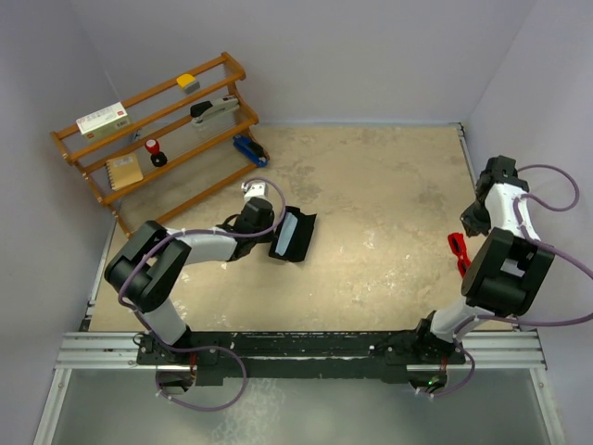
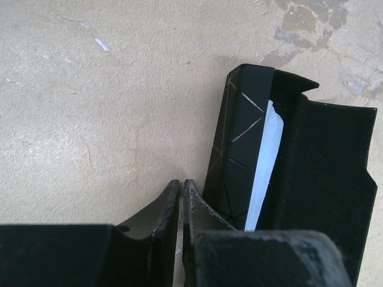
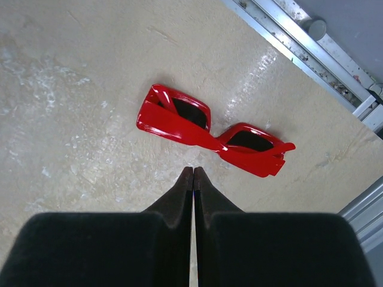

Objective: Organize the sunglasses
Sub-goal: Adjust the sunglasses at the center of the board, then pick up the sunglasses from the center of the board.

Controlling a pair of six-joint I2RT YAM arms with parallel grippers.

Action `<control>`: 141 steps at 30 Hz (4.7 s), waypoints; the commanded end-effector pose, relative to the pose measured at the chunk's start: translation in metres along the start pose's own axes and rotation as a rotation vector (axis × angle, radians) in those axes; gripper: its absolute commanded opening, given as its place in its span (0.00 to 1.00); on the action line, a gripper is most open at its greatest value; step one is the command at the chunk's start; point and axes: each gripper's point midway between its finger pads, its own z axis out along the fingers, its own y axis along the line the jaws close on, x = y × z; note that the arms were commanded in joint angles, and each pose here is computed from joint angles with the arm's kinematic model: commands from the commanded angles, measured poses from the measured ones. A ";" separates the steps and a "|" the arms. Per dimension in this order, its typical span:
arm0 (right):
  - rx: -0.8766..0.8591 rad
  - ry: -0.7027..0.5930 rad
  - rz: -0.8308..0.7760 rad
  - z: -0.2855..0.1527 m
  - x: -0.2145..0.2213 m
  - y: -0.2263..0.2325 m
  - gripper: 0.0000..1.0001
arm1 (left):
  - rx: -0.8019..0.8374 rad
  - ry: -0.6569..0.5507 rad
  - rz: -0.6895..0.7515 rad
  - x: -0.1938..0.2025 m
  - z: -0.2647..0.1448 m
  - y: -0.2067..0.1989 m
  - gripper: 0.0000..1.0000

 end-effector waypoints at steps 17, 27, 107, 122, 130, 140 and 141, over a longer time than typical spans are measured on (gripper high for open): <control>0.076 0.055 0.126 0.036 -0.001 -0.026 0.00 | 0.021 -0.042 0.014 -0.011 -0.011 -0.003 0.04; 0.081 0.095 0.118 0.045 0.013 -0.027 0.00 | 0.027 -0.057 0.008 -0.015 -0.015 -0.004 0.04; -0.036 0.084 -0.217 0.036 0.051 0.056 0.00 | 0.038 -0.085 -0.020 -0.019 -0.031 -0.001 0.04; -0.076 -0.047 -0.168 -0.009 0.032 0.059 0.00 | 0.043 -0.086 -0.021 -0.019 -0.031 -0.001 0.04; 0.075 -0.088 -0.101 -0.001 0.011 0.027 0.00 | 0.042 -0.086 -0.017 -0.018 -0.033 0.000 0.04; 0.136 -0.022 -0.020 0.021 0.013 -0.002 0.00 | 0.037 -0.087 -0.012 -0.019 -0.034 0.001 0.04; 0.128 -0.004 -0.002 0.025 0.015 -0.005 0.00 | 0.039 -0.087 -0.013 -0.020 -0.034 0.000 0.04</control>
